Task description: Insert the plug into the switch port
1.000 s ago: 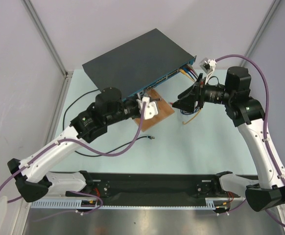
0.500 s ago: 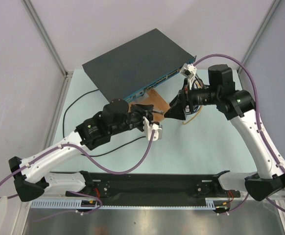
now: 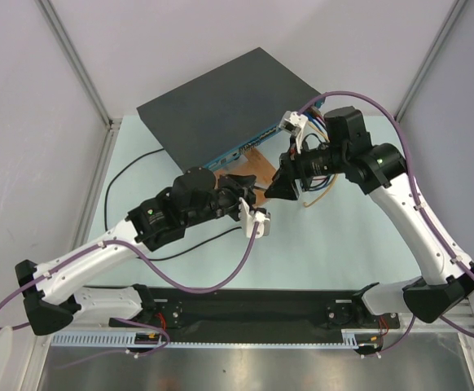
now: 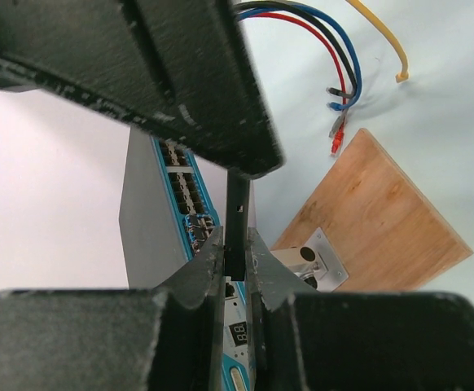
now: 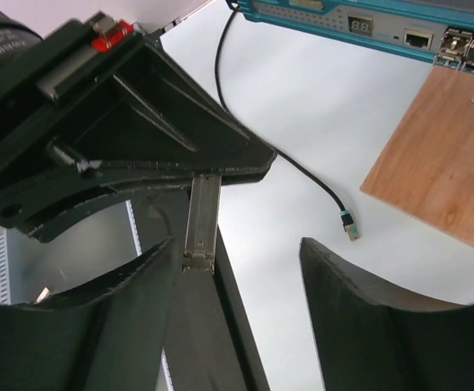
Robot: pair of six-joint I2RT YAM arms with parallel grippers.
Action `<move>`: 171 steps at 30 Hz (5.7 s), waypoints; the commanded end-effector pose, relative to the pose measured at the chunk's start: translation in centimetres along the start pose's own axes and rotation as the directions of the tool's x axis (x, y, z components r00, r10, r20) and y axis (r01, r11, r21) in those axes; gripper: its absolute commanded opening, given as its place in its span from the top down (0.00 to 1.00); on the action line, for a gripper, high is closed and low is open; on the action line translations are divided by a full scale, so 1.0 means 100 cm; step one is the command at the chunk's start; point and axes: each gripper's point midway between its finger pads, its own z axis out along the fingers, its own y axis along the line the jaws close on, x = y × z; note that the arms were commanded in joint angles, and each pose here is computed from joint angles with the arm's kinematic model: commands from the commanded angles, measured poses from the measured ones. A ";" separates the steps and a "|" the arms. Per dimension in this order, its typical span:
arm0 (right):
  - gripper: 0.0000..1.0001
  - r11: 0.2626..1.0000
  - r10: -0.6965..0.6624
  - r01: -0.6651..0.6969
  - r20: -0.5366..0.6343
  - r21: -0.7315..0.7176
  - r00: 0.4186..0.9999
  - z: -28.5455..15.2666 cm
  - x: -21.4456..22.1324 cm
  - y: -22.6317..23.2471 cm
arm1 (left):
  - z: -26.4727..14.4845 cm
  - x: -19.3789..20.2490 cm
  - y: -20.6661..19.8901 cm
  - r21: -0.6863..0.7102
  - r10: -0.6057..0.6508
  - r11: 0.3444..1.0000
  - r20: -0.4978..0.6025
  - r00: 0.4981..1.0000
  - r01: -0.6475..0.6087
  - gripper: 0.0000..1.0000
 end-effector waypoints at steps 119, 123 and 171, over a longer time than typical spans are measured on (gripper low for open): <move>1.00 0.632 -0.354 0.170 0.086 0.756 0.931 -0.063 -0.066 -0.234 | -0.086 0.216 0.010 0.166 -0.587 -0.708 0.402 -0.703 0.686 0.94; 1.00 0.638 -0.355 0.160 0.103 0.753 0.929 -0.063 -0.069 -0.234 | -0.086 0.217 0.009 0.159 -0.590 -0.708 0.402 -0.700 0.688 0.98; 1.00 0.754 -0.245 0.085 0.159 0.652 0.956 -0.036 -0.045 -0.245 | -0.085 0.220 0.008 0.149 -0.587 -0.717 0.397 -0.705 0.681 1.00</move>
